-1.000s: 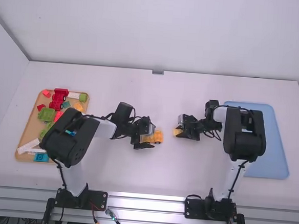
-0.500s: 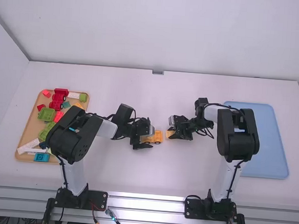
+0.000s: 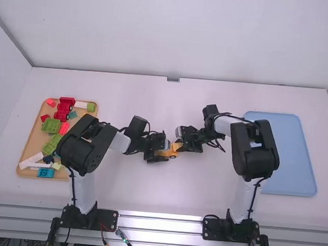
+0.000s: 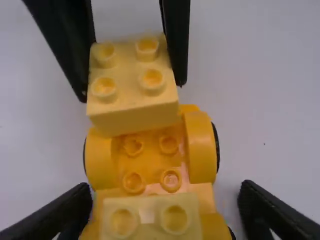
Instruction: Assemble lego blocks to make yellow taxi
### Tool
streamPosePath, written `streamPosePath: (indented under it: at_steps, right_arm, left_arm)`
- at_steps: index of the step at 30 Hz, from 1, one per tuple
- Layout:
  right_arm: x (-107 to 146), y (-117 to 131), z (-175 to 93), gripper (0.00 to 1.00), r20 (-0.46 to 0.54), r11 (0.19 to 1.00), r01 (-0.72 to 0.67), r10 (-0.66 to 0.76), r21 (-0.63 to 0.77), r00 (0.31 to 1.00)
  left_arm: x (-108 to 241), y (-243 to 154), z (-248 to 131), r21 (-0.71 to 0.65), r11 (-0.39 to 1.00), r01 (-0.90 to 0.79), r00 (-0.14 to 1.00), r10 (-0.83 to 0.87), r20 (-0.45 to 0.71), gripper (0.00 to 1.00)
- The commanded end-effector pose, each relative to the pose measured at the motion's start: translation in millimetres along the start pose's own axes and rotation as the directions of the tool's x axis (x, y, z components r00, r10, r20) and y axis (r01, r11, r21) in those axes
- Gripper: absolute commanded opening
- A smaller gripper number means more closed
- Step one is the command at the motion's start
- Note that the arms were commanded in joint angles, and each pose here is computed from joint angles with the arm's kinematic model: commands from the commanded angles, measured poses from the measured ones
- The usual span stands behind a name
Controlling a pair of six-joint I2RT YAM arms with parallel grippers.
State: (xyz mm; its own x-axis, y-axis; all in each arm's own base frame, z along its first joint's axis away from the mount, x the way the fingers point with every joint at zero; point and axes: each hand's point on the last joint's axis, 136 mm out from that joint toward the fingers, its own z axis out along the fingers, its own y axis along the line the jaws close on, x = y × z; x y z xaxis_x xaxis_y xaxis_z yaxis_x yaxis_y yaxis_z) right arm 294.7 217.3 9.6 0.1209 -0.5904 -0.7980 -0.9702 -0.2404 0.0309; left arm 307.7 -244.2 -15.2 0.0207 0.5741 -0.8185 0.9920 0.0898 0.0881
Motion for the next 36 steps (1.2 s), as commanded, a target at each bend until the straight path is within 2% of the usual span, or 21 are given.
streamPosePath:
  at_steps: [1,7,10,17,20,23,26,36]
  right_arm:
    - [-18,-4,-4,0.20,0.033,1.000,0.027,-0.027,0.013,0.999]
    - [-23,-4,-5,0.20,0.064,1.000,0.022,-0.023,0.013,0.998]
    - [-23,-8,-5,0.19,0.063,1.000,-0.022,0.021,0.022,0.998]
    - [-26,-4,2,0.15,0.051,1.000,-0.024,0.024,0.002,0.998]
    - [-23,-6,8,0.08,0.009,0.999,-0.053,0.053,0.007,0.999]
    - [-19,-15,12,0.08,-0.037,0.993,-0.110,0.112,0.041,0.993]
    - [-19,-18,17,0.07,-0.064,0.993,-0.111,0.114,0.052,0.991]
    - [-21,-20,18,0.04,-0.057,0.994,-0.089,0.092,0.058,0.994]
  left_arm:
    - [4,-9,2,0.024,1.000,0.013,1.000,-0.013,0.001,0.55]
    - [5,-9,3,0.025,1.000,0.002,1.000,-0.002,-0.002,0.46]
    - [6,-10,2,0.028,0.999,-0.031,1.000,0.031,-0.004,0.41]
    - [5,-10,3,0.029,0.999,-0.028,1.000,0.028,-0.003,0.43]
    - [11,-6,3,0.005,1.000,-0.019,0.999,0.019,-0.038,0.42]
    - [13,-3,2,-0.007,1.000,-0.005,0.999,0.005,-0.043,0.41]
    - [9,-5,2,0.005,1.000,-0.006,1.000,0.006,-0.021,0.40]
    - [12,10,-6,-0.026,1.000,0.012,1.000,-0.012,-0.021,0.39]
